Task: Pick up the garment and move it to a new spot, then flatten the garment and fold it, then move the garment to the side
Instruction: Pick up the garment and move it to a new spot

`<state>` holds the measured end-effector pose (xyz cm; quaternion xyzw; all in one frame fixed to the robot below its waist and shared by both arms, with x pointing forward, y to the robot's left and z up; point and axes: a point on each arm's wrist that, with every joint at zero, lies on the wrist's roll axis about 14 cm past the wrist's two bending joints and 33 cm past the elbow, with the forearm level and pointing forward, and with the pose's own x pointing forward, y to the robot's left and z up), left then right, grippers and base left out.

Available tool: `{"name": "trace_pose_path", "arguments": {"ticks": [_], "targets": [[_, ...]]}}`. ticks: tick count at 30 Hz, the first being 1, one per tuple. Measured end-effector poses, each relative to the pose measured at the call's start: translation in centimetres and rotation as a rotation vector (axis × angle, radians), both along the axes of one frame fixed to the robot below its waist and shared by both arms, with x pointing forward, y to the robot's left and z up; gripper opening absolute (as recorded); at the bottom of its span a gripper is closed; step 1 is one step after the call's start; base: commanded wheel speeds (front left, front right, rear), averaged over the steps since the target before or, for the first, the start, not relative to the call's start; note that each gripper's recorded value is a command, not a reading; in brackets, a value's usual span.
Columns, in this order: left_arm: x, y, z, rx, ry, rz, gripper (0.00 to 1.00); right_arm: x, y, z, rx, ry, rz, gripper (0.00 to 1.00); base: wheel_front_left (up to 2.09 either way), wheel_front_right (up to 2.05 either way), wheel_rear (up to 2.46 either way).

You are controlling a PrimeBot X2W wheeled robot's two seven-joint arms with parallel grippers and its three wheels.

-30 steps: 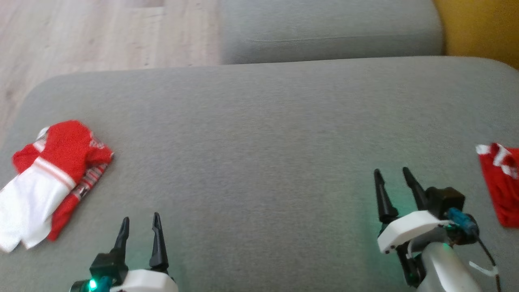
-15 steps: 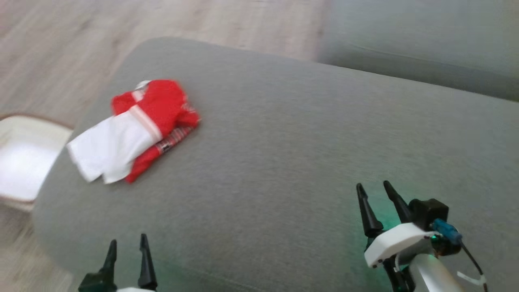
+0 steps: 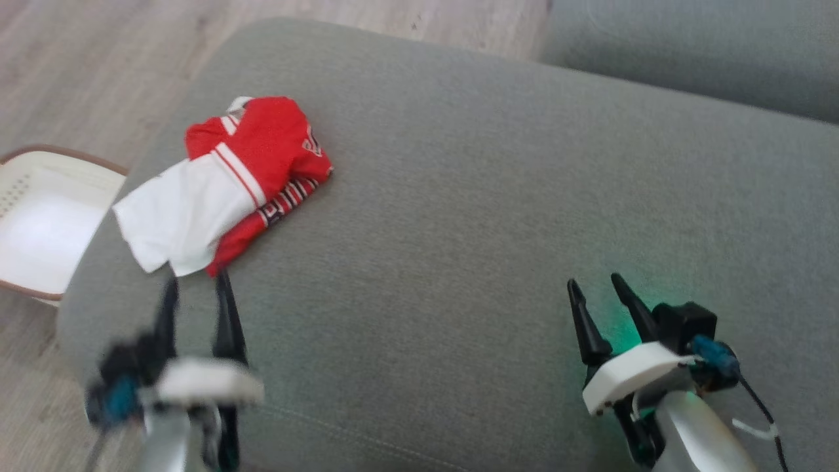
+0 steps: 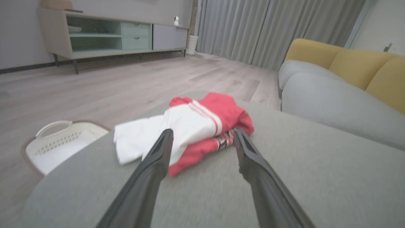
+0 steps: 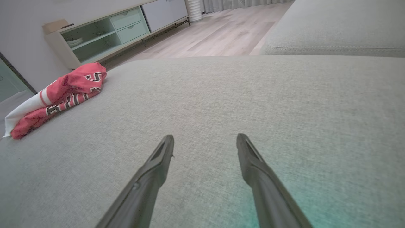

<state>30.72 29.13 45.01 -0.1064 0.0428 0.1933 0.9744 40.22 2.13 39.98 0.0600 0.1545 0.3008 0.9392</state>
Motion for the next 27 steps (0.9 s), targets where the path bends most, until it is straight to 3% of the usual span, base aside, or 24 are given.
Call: {"name": "trace_pose_path", "arguments": {"ticks": [4,9,18,24,25,26,27], "targets": [[5.1,2.0,3.3,0.085,-0.055,-0.032,1.00,1.2,-0.7,-0.3,0.007,0.001,-0.028,1.00,0.00,0.00,0.00],[9.5,4.2,2.3,0.154,0.067,-0.094,1.00,3.0,-1.5,-0.6,0.013,-0.006,-0.059,1.00,0.00,0.00,0.00],[14.4,5.4,-3.8,0.128,0.348,-0.161,1.00,5.7,-5.5,-2.4,-0.006,0.004,-0.171,1.00,0.00,0.00,0.00],[14.4,3.8,-9.5,0.029,0.531,-0.180,1.00,7.3,-9.1,-2.5,-0.008,-0.012,-0.276,1.00,0.00,0.00,0.00],[14.7,3.6,-9.7,0.041,0.529,-0.191,0.69,7.4,-9.6,-2.5,-0.010,-0.013,-0.290,1.00,0.00,0.00,0.00],[14.9,3.7,-9.7,0.050,0.523,-0.194,0.00,7.4,-10.0,-2.5,-0.012,-0.013,-0.299,1.00,0.00,0.00,0.00],[15.2,3.5,-9.7,0.054,0.518,-0.200,0.00,7.4,-10.5,-2.5,-0.012,-0.013,-0.313,1.00,0.00,0.00,0.00]]}}
